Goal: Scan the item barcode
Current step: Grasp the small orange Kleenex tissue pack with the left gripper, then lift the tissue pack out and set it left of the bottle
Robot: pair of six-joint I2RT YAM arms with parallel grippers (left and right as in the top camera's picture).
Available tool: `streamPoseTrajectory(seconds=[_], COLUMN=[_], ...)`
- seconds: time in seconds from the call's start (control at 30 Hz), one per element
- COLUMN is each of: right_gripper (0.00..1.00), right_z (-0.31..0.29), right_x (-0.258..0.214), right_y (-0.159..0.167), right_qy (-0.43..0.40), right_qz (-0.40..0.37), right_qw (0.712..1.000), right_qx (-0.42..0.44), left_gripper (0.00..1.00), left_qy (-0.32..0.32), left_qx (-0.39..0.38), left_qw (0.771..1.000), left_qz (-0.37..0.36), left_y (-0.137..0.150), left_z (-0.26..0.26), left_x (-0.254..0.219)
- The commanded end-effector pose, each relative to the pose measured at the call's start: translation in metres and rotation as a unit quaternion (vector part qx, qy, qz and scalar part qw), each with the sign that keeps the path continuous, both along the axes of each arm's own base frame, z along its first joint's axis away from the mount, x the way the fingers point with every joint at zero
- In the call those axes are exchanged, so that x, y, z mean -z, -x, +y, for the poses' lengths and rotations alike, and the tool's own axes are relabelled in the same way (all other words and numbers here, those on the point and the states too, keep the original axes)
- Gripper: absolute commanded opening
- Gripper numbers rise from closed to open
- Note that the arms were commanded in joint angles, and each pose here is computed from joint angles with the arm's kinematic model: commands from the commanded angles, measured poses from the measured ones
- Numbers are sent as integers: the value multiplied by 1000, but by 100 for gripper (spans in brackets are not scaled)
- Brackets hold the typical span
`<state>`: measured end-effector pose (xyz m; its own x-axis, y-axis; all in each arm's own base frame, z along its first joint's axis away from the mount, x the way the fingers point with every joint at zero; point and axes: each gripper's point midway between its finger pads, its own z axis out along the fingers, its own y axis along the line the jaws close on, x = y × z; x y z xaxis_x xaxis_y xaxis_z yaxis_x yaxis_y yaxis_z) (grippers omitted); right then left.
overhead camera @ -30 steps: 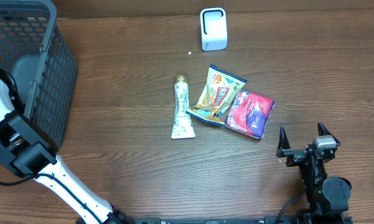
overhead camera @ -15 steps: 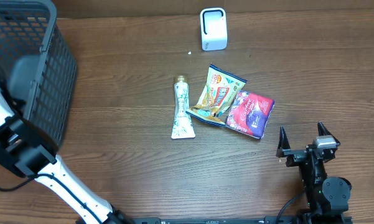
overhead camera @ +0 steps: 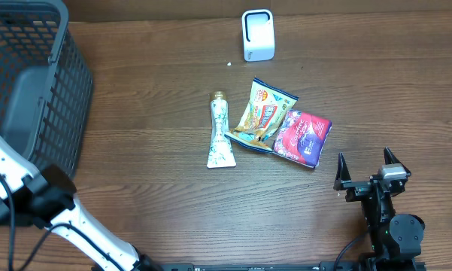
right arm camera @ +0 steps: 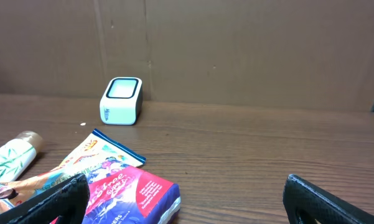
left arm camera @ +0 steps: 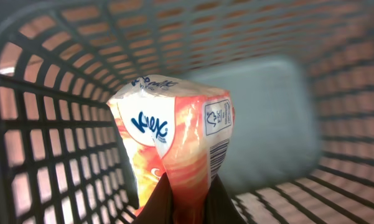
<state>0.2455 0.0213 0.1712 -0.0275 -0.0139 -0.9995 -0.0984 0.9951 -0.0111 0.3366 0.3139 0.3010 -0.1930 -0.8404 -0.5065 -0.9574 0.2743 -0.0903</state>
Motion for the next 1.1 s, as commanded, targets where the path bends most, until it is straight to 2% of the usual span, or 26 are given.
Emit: streamPoseTrajectory(seconds=[0.0,0.13,0.27,0.47,0.6,0.77,0.97,1.07], right_gripper=[100,100,100,100,100,100,100,100], right_z=[1,1,1,1,1,1,1,1], right_x=[1,1,1,1,1,1,1,1], right_y=[0,0,0,0,0,0,0,0], right_qy=[-2,-2,-2,-2,-2,-2,-2,-2], right_qz=[-2,-2,-2,-2,-2,-2,-2,-2], right_qw=[1000,1000,1000,1000,1000,1000,1000,1000], right_qx=[-1,-1,-1,-1,-1,-1,-1,-1], left_gripper=[4,4,4,4,4,4,4,4], left_qy=[-8,15,46,86,99,88,16,18], left_qx=[63,142,292,459,518,539,489,469], left_qw=[992,975,930,864,843,836,847,844], left_qz=[-106,-172,-217,-189,-105,46,209,262], left_y=[0,-5,-22,-46,-53,-48,-42,-38], left_z=[-47,-103,-184,-305,-369,-422,-430,-432], left_x=[-68,-105,-131,-120,-78,3,93,129])
